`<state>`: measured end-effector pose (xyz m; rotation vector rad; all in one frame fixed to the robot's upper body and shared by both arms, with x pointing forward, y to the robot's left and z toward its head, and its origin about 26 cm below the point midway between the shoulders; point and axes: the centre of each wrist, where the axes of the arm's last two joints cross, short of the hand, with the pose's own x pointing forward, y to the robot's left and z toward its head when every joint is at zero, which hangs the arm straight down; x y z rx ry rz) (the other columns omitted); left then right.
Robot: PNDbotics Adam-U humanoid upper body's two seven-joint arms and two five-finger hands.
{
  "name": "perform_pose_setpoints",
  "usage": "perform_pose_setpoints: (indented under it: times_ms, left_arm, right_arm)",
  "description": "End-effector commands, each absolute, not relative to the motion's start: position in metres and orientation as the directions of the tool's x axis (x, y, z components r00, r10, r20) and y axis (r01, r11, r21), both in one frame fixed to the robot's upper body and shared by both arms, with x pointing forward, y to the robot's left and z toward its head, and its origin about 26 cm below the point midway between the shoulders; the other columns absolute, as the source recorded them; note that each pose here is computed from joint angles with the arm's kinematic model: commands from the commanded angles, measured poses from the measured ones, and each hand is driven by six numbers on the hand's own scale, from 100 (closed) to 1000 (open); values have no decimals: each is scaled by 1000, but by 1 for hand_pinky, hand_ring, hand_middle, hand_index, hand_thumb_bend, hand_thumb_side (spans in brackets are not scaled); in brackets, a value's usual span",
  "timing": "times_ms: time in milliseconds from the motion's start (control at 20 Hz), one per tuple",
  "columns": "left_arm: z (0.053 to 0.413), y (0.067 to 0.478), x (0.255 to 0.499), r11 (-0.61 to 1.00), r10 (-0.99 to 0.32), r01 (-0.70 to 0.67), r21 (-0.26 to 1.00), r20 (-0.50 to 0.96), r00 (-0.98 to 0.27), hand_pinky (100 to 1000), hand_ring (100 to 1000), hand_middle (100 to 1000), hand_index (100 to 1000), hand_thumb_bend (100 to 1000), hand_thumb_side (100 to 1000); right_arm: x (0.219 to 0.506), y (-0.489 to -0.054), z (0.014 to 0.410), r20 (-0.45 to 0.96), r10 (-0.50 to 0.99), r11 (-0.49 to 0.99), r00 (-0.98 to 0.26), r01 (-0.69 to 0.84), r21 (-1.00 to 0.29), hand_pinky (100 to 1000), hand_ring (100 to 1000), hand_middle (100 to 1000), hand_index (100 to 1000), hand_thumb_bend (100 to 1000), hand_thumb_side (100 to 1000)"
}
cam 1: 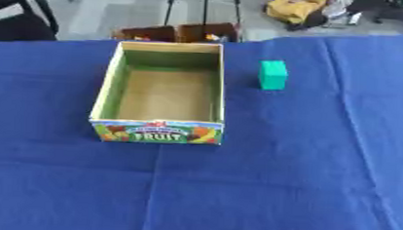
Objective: Pick up objects on the table and place them in the box.
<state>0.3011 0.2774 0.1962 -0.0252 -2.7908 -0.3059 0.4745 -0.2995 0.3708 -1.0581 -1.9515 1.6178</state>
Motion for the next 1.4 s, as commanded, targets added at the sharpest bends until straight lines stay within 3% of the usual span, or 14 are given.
perform_pose_setpoints:
  times_ms: [50, 400, 700, 1250, 1400]
  left_arm:
    - [203, 278, 298, 971, -18, 56, 231, 306, -952, 628, 721, 805, 995, 100, 1000]
    - [203, 276, 299, 969, -11, 66, 238, 307, -952, 627, 720, 805, 995, 100, 1000]
    - [203, 274, 299, 967, -7, 72, 245, 307, -952, 626, 719, 805, 995, 100, 1000]
    - [203, 273, 299, 964, -10, 72, 256, 306, -952, 625, 717, 805, 992, 100, 1000]
    - [202, 272, 299, 963, -12, 71, 259, 306, -952, 624, 716, 805, 991, 100, 1000]
  right_arm:
    - [481, -299, 376, -196, 785, -45, -588, 261, -964, 773, 895, 782, 902, 1000, 556]
    - [498, -284, 357, -241, 817, -178, -524, 168, -970, 793, 918, 817, 924, 1000, 700]
    - [503, -281, 349, -247, 830, -210, -500, 131, -969, 809, 935, 814, 932, 996, 735]
    - [506, -288, 338, -233, 843, -235, -484, 58, -970, 828, 956, 835, 938, 900, 893]
    - [506, -290, 337, -235, 846, -244, -478, 45, -969, 831, 961, 844, 936, 793, 913]
